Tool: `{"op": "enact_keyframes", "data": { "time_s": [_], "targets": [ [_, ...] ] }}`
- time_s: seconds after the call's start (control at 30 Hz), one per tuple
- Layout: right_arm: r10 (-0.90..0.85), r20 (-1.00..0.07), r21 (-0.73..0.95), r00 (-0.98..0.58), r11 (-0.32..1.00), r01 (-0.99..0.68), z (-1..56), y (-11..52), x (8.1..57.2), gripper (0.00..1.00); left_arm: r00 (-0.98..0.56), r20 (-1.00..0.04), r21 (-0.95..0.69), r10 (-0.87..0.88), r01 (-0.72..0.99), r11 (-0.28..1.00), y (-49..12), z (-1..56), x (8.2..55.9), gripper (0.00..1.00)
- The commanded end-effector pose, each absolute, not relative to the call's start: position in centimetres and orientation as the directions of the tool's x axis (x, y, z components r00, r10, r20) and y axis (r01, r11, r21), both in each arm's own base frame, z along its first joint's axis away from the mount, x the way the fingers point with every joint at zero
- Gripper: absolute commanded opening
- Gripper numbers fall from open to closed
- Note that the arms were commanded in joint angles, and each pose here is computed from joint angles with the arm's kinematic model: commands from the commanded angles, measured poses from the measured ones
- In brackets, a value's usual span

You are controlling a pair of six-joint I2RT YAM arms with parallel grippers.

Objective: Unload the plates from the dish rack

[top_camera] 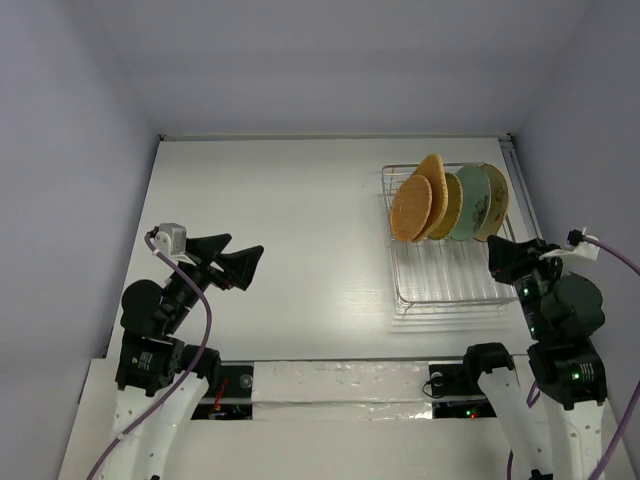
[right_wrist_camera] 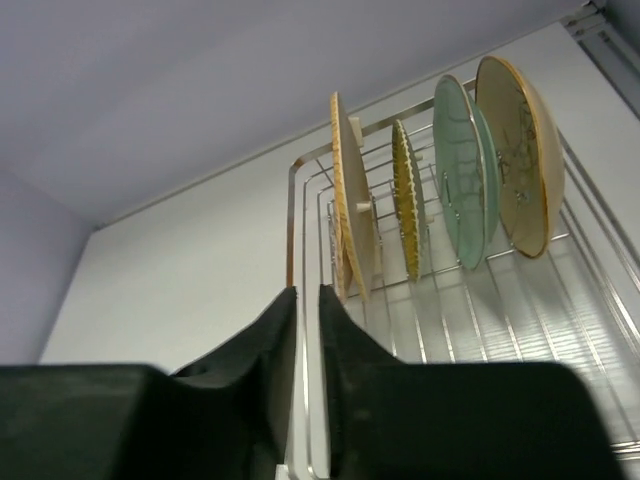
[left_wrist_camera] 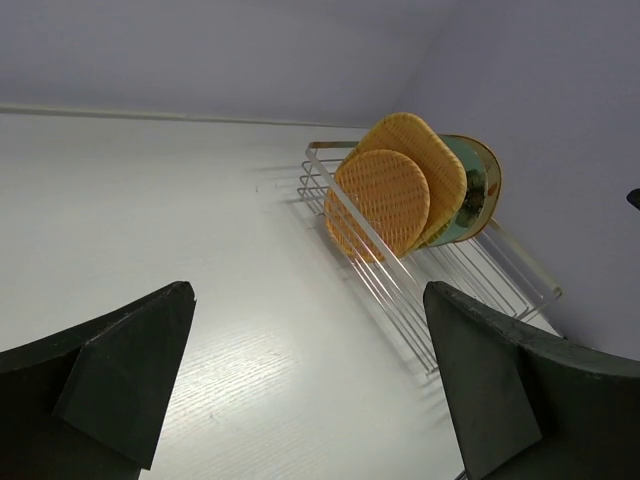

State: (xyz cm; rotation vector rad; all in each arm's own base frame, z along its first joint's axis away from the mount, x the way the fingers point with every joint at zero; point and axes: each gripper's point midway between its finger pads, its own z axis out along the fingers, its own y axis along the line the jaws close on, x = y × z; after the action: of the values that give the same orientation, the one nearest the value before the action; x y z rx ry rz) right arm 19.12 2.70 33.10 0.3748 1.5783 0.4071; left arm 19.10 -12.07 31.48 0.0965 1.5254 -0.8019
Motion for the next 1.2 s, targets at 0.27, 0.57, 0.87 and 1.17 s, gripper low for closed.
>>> {"op": "enact_keyframes", "data": {
  "time_s": [0.27, 0.57, 0.87, 1.17],
  "targets": [
    [0.483, -0.872, 0.482, -0.074, 0.876, 0.029, 32.9, 2.6, 21.3, 0.00, -0.155, -0.896, -0.433, -0.417, 0.519, 0.737, -12.4, 31.7, 19.5, 0.97],
    [0.516, -0.846, 0.518, -0.133, 0.855, 0.016, 31.0, 4.2, 26.3, 0.00, -0.150, -0.890, -0.447, -0.431, 0.472, 0.760, -11.6, 31.5, 19.8, 0.03],
    [0.508, -0.843, 0.494, -0.175, 0.861, 0.120, 28.1, 3.5, 31.7, 0.32, -0.137, -0.886, -0.453, -0.443, 0.457, 0.765, -11.3, 31.6, 19.6, 0.12],
    [0.428, -0.870, 0.419, -0.246, 0.903, 0.091, 27.8, 4.4, 34.7, 0.59, -0.141, -0.885, -0.454, -0.443, 0.471, 0.757, -11.6, 31.6, 19.5, 0.33]
  ]
}}
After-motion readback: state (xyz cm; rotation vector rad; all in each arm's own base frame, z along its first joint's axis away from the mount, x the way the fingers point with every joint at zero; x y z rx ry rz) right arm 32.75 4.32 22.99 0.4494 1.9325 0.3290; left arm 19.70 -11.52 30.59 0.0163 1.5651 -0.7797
